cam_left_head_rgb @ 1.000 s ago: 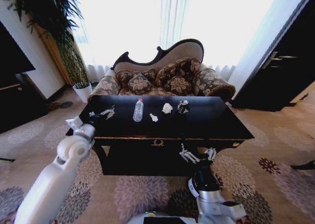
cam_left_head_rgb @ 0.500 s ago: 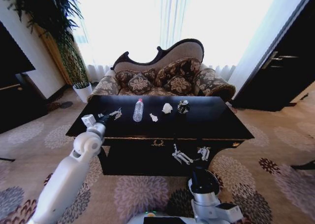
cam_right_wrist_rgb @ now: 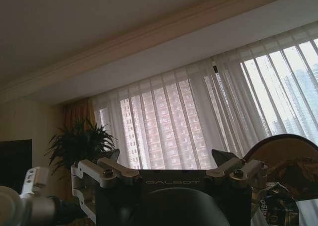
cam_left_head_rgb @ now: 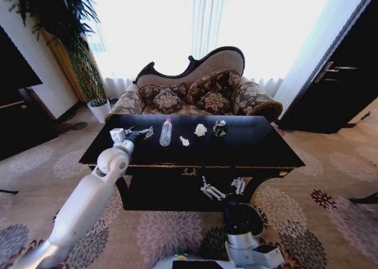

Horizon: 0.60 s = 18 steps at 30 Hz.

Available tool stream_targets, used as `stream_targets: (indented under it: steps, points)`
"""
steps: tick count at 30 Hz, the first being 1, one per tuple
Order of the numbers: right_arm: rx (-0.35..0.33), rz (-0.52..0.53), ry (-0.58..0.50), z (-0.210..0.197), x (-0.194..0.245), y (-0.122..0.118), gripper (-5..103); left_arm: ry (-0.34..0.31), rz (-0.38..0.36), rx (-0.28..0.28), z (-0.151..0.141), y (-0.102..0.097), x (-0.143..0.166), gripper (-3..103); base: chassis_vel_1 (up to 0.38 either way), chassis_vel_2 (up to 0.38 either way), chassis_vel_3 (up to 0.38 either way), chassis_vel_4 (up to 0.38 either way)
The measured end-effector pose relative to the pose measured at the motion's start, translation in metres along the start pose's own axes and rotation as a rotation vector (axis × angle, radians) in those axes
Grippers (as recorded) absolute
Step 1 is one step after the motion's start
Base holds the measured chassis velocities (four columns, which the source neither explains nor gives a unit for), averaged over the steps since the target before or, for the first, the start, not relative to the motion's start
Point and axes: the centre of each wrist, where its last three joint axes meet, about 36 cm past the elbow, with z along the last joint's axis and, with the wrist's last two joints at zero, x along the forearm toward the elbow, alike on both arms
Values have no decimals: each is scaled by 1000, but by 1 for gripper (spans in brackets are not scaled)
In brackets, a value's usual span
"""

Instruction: Move to the front of the table and place the trash on the table into the trash bin.

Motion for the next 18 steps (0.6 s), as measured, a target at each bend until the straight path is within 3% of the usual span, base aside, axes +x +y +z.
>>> stream_targets:
  steps: [4, 11, 18]
  points:
    - [-2, -13, -4, 1, 0, 2, 100, 7, -3, -55, 3, -7, -12, 100, 0, 0, 0, 0]
    - [2, -19, -7, 6, 3, 2, 100, 7, 17, -85, 10, -24, -26, 100, 0, 0, 0, 0]
    - [8, -22, -11, 6, 3, 0, 100, -82, 101, -77, 9, -41, -27, 100, 0, 0, 0, 0]
